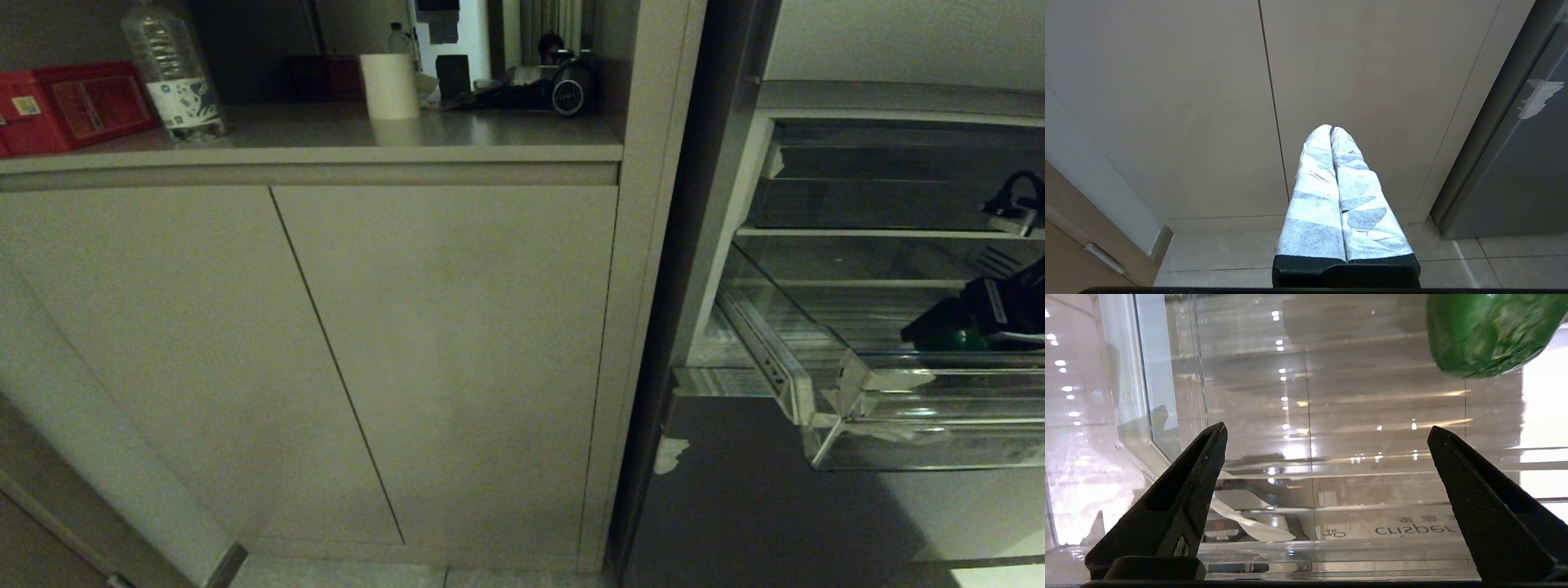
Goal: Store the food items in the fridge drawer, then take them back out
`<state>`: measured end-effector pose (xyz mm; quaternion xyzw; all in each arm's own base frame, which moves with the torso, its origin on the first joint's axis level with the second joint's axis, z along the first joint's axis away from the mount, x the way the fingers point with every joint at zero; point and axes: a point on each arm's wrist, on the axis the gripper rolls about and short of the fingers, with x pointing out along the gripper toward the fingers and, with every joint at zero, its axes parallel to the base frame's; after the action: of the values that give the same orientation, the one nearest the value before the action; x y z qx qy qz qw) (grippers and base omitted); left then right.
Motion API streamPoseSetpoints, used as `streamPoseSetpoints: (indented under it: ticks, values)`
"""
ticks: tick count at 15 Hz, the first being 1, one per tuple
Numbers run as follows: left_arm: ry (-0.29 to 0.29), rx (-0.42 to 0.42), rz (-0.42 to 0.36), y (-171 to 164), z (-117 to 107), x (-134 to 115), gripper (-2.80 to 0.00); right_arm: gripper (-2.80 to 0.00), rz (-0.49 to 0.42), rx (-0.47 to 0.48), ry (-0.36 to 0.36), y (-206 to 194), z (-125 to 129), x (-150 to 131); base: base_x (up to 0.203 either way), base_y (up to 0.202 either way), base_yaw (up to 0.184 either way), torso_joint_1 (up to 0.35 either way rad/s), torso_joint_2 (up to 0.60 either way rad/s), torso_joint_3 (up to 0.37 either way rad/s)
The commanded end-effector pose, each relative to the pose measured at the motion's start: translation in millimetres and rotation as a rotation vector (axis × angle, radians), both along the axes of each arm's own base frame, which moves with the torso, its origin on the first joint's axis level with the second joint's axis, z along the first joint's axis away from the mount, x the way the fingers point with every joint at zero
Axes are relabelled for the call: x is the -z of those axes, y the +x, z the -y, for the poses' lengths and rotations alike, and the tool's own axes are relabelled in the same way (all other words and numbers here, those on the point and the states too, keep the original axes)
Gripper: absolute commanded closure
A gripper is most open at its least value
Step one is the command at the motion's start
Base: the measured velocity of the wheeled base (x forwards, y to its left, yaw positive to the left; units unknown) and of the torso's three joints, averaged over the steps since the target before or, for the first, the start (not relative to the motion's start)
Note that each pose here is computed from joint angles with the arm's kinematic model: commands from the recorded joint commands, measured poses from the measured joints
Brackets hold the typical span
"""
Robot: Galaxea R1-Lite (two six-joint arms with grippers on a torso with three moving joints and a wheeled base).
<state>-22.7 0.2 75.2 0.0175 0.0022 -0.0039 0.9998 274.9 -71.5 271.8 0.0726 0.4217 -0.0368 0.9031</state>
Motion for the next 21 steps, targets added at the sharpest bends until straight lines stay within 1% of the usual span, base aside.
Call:
streamPoseSetpoints:
  ticks: [1, 4, 8, 12, 15, 21]
  values:
    - [0.000, 0.001, 0.001, 0.0, 0.0, -0.1, 0.00, -2.80, 0.006, 0.008, 0.003, 3.7, 1.9, -0.7, 0.000, 0.000, 0.000, 0.000, 0.00, 0.000]
    - [0.000, 0.000, 0.000, 0.0, 0.0, 0.0, 0.00, -2.80, 0.026, 0.041, 0.009, 26.6, 9.2, 0.9, 0.000, 0.000, 0.000, 0.000, 0.00, 0.000]
    - [0.000, 0.000, -0.002, 0.1, 0.0, 0.0, 0.00, -2.80, 0.021, 0.127, 0.006, 53.5, 33.1, 11.4, 0.000, 0.000, 0.000, 0.000, 0.00, 0.000]
    - [0.000, 0.000, 0.001, 0.0, 0.0, -0.3, 0.00, -2.80, 0.073, 0.192, -0.039, 72.8, 57.3, 22.3, 0.000, 0.000, 0.000, 0.000, 0.00, 0.000]
    - [0.000, 0.000, -0.001, 0.1, 0.0, 0.0, 0.00, -2.80, 0.084, 0.206, -0.045, 82.4, 66.5, 26.6, 0.000, 0.000, 0.000, 0.000, 0.00, 0.000]
    - [0.000, 0.000, 0.000, 0.1, 0.0, -0.1, 0.00, -2.80, 0.077, 0.213, -0.047, 98.4, 72.7, 36.8, 0.000, 0.000, 0.000, 0.000, 0.00, 0.000]
